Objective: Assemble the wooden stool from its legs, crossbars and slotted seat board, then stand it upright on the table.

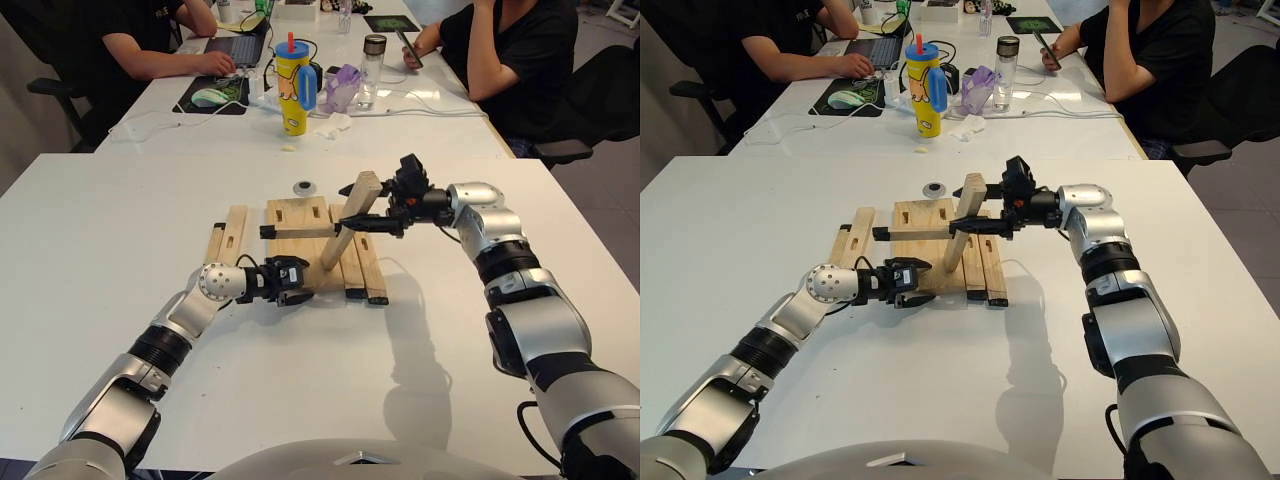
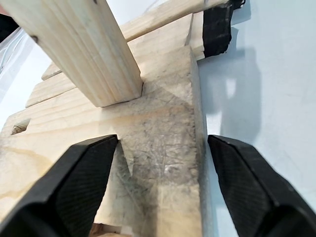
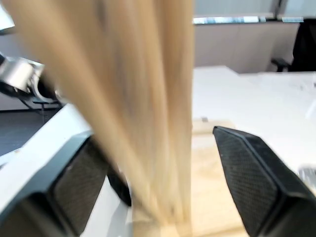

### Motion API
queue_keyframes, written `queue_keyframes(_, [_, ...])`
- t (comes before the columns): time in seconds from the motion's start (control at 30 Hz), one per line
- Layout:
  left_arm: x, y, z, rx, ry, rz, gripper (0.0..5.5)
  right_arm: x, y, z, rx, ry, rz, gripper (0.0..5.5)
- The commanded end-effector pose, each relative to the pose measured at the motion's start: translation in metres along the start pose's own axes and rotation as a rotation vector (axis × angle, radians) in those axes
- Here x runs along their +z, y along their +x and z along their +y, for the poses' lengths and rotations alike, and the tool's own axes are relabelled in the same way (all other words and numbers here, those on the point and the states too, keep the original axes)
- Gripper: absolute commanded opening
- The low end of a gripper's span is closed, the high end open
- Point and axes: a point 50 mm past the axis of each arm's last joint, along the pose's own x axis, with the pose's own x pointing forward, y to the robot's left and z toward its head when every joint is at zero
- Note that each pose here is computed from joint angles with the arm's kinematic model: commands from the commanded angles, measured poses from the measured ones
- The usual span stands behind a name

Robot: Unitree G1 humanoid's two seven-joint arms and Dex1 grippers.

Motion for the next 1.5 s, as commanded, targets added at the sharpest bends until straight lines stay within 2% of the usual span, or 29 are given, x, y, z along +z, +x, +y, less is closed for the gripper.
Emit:
queue_keyframes(0.03, [-0.058, 0.0, -0.054, -0.172, -0.15, 0.273, 3.41, -0.015, -0.02, 0.004, -0.09, -0.013, 0.094, 3.6])
queue_keyframes(0.2, [-0.056, -0.003, -0.05, -0.172, -0.135, 0.25, 3.41, -0.038, -0.049, 0.012, -0.255, 0.027, 0.16, 3.6])
queue_keyframes(0.3, [-0.054, -0.005, -0.051, -0.174, -0.164, 0.21, 3.41, -0.046, -0.062, 0.019, -0.437, 0.054, 0.094, 3.6])
queue_keyframes(0.37, [-0.051, -0.006, -0.052, -0.172, -0.18, 0.183, 3.41, -0.051, -0.061, 0.022, -0.624, 0.113, 0.051, 3.6])
queue_keyframes(0.43, [-0.05, -0.006, -0.053, -0.168, -0.19, 0.162, 3.41, -0.06, -0.057, 0.027, -0.826, 0.202, 0.092, 3.6])
queue_keyframes(0.5, [-0.049, -0.008, -0.053, -0.162, -0.189, 0.158, 3.41, -0.062, -0.047, 0.033, -0.859, 0.341, -0.012, 3.6])
queue_keyframes(0.67, [-0.047, -0.012, -0.044, -0.108, -0.181, 0.125, 3.41, -0.063, -0.025, 0.052, -1.007, 0.432, -0.126, 3.6])
queue_keyframes(0.77, [-0.04, -0.015, -0.034, -0.065, -0.163, 0.08, 3.41, -0.038, -0.027, 0.051, -1.024, 0.365, -0.208, 3.6])
queue_keyframes(0.87, [-0.045, -0.014, -0.036, -0.084, -0.158, 0.112, 3.41, 0.037, -0.021, 0.044, -0.931, 0.221, -0.442, 3.2])
queue_keyframes(0.93, [-0.049, -0.012, -0.04, -0.088, -0.172, 0.145, 3.41, 0.093, -0.005, 0.05, -0.796, 0.121, -0.576, 2.92])
queue_keyframes(1.0, [-0.051, -0.009, -0.041, -0.085, -0.178, 0.165, 3.41, 0.127, 0.013, 0.061, -0.696, 0.061, -0.639, 2.66])
queue_keyframes(1.07, [-0.051, -0.007, -0.041, -0.081, -0.185, 0.169, 3.41, 0.14, 0.03, 0.067, -0.656, 0.048, -0.653, 2.3])
queue_keyframes(1.13, [-0.051, -0.004, -0.041, -0.081, -0.185, 0.17, 3.41, 0.132, 0.044, 0.067, -0.664, 0.08, -0.61, 2.18])
queue_keyframes(1.2, [-0.05, -0.002, -0.04, -0.084, -0.181, 0.17, 3.41, 0.109, 0.051, 0.063, -0.77, 0.095, -0.503, 2.18])
queue_keyframes(1.23, [-0.05, -0.002, -0.04, -0.084, -0.182, 0.171, 3.41, 0.091, 0.054, 0.061, -0.814, 0.158, -0.473, 2.18])
queue_keyframes(1.33, [-0.05, -0.001, -0.041, -0.086, -0.186, 0.179, 3.41, -0.005, 0.071, 0.066, -0.902, 0.393, -0.056, 2.18])
queue_keyframes(1.37, [-0.051, 0.0, -0.041, -0.091, -0.186, 0.182, 3.41, -0.02, 0.072, 0.072, -0.91, 0.438, -0.008, 2.18])
queue_keyframes(1.43, [-0.052, 0.001, -0.043, -0.094, -0.195, 0.191, 3.41, 0.003, 0.074, 0.072, -0.873, 0.405, -0.144, 2.18])
queue_keyframes(1.5, [-0.055, 0.002, -0.046, -0.083, -0.22, 0.202, 3.41, 0.05, 0.065, 0.063, -0.839, 0.334, -0.375, 2.18])
